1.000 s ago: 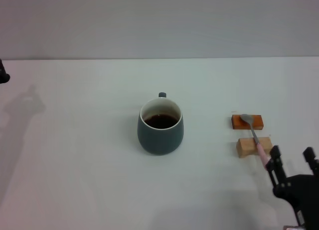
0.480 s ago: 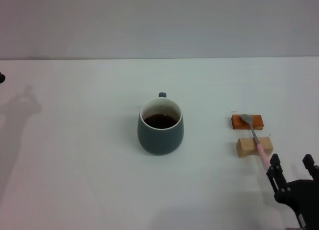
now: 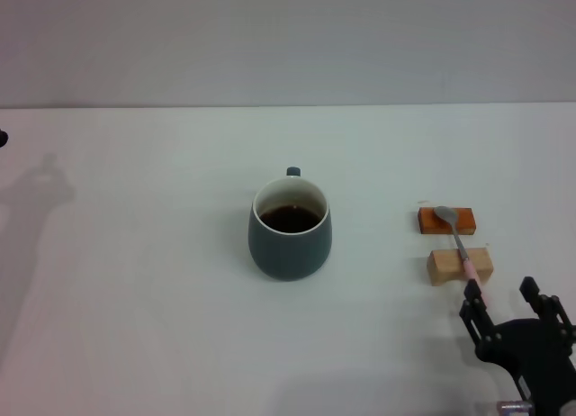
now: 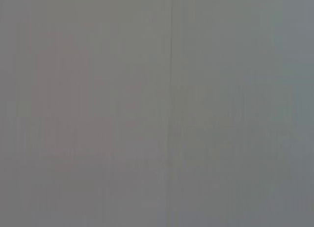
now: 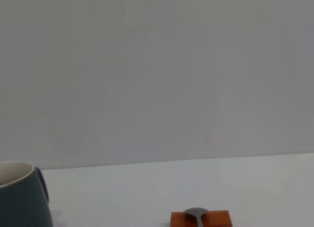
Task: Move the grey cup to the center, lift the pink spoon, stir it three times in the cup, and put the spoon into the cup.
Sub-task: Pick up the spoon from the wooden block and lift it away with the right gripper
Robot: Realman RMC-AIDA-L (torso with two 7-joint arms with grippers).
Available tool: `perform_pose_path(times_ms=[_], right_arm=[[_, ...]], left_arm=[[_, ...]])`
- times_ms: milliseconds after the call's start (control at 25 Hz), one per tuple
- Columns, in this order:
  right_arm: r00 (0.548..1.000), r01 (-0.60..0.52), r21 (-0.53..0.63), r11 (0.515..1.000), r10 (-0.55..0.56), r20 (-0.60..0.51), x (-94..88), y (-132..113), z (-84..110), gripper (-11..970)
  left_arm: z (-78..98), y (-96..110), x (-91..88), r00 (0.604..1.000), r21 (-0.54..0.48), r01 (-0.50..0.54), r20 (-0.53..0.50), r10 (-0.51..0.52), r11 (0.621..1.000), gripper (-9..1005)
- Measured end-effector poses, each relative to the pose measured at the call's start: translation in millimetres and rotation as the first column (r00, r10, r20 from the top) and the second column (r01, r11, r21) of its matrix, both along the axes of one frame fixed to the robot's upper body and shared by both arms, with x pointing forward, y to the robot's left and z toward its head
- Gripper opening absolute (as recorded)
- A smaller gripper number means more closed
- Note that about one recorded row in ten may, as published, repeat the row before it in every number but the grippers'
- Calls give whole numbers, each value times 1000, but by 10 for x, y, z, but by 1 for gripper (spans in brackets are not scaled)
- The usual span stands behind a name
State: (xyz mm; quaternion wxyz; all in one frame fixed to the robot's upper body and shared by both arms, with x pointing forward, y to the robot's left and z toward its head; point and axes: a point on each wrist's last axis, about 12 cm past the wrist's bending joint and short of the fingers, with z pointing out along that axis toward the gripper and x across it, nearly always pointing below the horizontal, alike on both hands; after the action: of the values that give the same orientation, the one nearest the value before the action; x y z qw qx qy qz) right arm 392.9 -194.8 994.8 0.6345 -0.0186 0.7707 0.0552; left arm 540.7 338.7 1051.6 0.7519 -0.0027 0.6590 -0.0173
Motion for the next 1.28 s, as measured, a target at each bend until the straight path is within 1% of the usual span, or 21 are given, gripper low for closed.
perform_pose_path(times_ms=[360, 880, 1280], right_arm=[[998, -54, 2, 999, 54, -37, 108, 73, -22, 692], [997, -49, 5, 999, 50, -63, 183, 80, -33, 690], [995, -57, -2, 998, 57, -79, 219, 65, -49, 669]], left_arm=[[12, 49, 0, 1000, 2, -11, 3, 11, 1000, 2], [12, 67, 1, 1000, 1, -14, 0, 14, 1000, 2], [9, 68, 1, 1000, -1, -14, -2, 14, 1000, 3]])
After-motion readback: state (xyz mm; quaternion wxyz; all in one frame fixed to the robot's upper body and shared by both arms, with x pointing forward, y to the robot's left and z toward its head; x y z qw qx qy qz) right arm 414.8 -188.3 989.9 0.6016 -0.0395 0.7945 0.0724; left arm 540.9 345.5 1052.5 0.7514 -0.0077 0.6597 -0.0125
